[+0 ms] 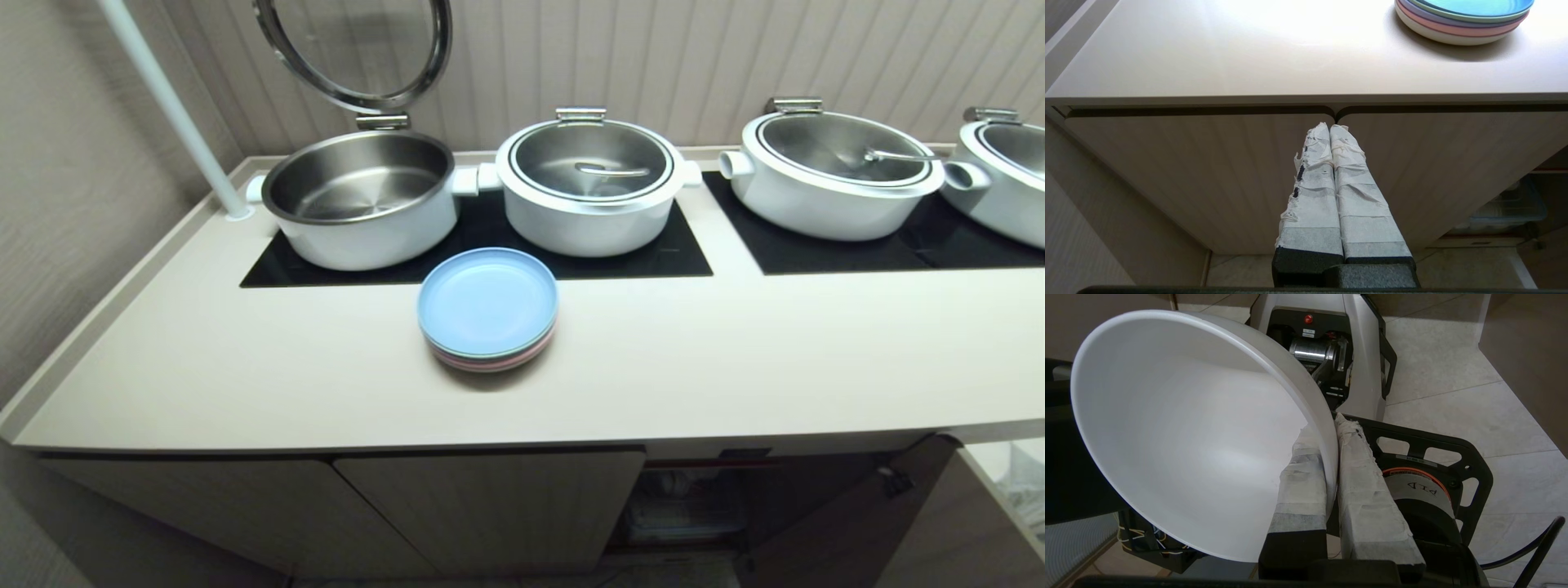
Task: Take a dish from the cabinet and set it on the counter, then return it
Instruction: Put it back into the cabinet
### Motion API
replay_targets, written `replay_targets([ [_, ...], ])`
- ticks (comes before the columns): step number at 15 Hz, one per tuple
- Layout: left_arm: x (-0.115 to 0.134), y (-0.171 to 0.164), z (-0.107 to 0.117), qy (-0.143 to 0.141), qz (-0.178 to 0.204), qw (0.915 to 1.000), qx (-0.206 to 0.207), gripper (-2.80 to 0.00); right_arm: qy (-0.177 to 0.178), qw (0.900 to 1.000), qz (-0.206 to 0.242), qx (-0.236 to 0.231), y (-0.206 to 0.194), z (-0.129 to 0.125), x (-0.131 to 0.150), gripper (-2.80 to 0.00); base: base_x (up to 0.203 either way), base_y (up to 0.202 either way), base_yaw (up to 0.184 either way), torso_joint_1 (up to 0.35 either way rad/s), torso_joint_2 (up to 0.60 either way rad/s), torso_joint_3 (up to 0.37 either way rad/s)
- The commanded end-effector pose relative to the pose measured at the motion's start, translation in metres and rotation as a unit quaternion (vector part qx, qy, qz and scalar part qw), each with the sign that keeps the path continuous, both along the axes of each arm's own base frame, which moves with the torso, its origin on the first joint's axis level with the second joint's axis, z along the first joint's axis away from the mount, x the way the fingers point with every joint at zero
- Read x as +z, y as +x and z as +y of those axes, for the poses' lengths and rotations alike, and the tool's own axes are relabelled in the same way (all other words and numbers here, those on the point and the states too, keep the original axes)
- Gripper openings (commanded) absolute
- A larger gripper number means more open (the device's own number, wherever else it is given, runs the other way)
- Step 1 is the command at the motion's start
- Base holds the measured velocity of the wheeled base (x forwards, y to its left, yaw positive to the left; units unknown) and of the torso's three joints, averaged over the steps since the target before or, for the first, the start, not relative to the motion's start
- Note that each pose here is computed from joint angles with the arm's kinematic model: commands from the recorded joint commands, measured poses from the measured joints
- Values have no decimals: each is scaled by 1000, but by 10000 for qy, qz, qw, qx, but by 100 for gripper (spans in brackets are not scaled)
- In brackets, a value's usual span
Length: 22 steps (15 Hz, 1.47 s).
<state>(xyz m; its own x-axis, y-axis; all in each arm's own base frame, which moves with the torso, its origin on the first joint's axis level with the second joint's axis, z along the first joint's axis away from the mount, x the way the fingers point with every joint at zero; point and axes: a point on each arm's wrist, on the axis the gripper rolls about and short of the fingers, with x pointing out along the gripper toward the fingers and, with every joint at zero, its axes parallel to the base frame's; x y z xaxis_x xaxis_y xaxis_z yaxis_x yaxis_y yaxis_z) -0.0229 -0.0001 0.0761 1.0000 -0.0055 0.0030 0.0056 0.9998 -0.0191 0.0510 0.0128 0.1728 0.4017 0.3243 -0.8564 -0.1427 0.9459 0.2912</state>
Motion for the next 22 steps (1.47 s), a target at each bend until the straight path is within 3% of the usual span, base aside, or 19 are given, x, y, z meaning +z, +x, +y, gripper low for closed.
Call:
replay_targets([
  [1, 0, 0, 0, -4, 0, 10000, -3, -280, 5, 10000, 45, 7, 0, 0, 0, -280, 0, 0, 0, -71, 178, 72],
  [22, 0, 0, 0, -4, 0, 10000, 0, -280, 5, 10000, 20, -67, 2, 0, 4, -280, 0, 0, 0, -116, 252, 132],
])
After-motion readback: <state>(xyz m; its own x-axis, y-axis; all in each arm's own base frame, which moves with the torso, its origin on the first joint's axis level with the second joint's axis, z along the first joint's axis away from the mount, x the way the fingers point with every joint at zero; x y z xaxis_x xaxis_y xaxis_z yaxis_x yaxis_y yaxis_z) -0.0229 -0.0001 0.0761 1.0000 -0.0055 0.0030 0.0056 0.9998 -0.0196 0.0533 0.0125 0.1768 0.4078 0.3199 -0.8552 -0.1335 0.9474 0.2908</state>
